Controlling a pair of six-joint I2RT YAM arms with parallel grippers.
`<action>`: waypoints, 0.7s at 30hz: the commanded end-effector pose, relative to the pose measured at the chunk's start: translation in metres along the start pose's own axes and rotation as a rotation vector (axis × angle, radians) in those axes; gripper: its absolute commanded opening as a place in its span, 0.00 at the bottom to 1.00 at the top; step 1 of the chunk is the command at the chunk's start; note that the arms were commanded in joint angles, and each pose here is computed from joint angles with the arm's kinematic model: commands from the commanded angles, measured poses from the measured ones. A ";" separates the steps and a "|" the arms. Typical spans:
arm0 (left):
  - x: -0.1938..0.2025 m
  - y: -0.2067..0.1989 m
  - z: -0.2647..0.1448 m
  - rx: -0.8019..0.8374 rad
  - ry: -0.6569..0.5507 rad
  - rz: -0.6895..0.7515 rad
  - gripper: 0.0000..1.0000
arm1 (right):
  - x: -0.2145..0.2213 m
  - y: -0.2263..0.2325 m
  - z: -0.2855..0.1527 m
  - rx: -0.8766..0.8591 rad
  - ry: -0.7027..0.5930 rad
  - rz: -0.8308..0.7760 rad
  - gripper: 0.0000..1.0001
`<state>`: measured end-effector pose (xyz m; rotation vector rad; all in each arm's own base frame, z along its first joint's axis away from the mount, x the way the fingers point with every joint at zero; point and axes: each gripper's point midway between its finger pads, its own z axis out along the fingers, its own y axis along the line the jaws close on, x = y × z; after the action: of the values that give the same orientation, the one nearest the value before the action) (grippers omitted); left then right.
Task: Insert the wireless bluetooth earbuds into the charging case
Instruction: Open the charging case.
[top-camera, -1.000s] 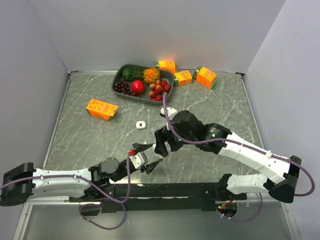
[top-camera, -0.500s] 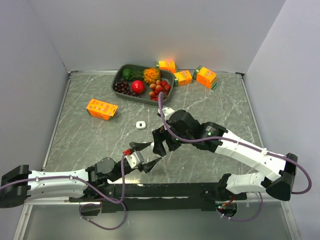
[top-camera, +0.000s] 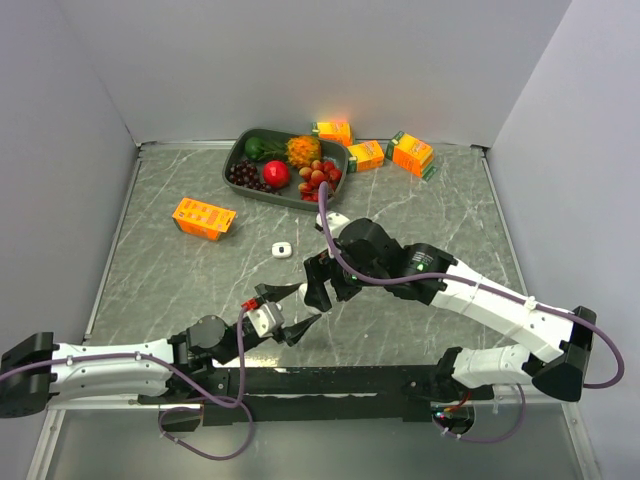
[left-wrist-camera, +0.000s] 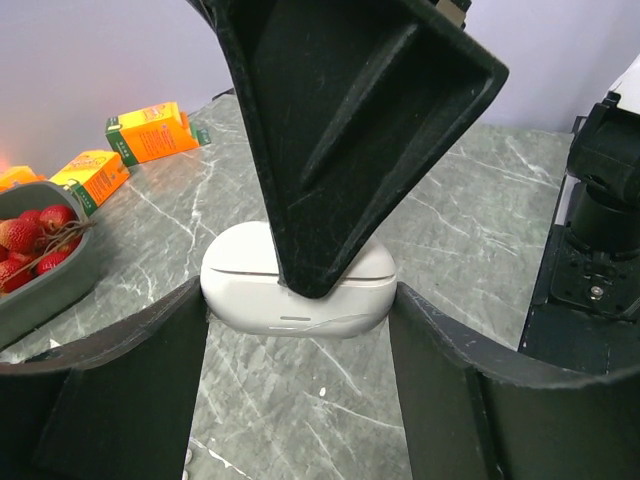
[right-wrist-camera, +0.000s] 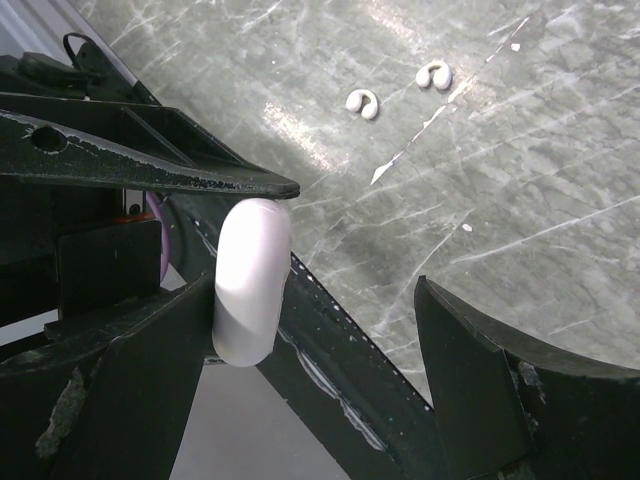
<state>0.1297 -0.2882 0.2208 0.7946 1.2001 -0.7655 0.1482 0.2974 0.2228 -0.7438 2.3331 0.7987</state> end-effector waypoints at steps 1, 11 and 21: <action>-0.012 0.006 -0.001 -0.026 -0.046 0.001 0.01 | -0.023 0.004 -0.018 0.002 -0.082 -0.003 0.87; -0.011 0.007 0.000 -0.031 -0.039 0.005 0.01 | -0.025 0.002 -0.023 0.007 -0.096 0.001 0.87; -0.010 0.007 -0.001 -0.035 -0.037 0.001 0.01 | -0.024 -0.002 -0.026 0.019 -0.105 0.008 0.87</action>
<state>0.1323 -0.2858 0.2201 0.7809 1.2084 -0.7525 0.1520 0.2911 0.2308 -0.7098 2.3093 0.7874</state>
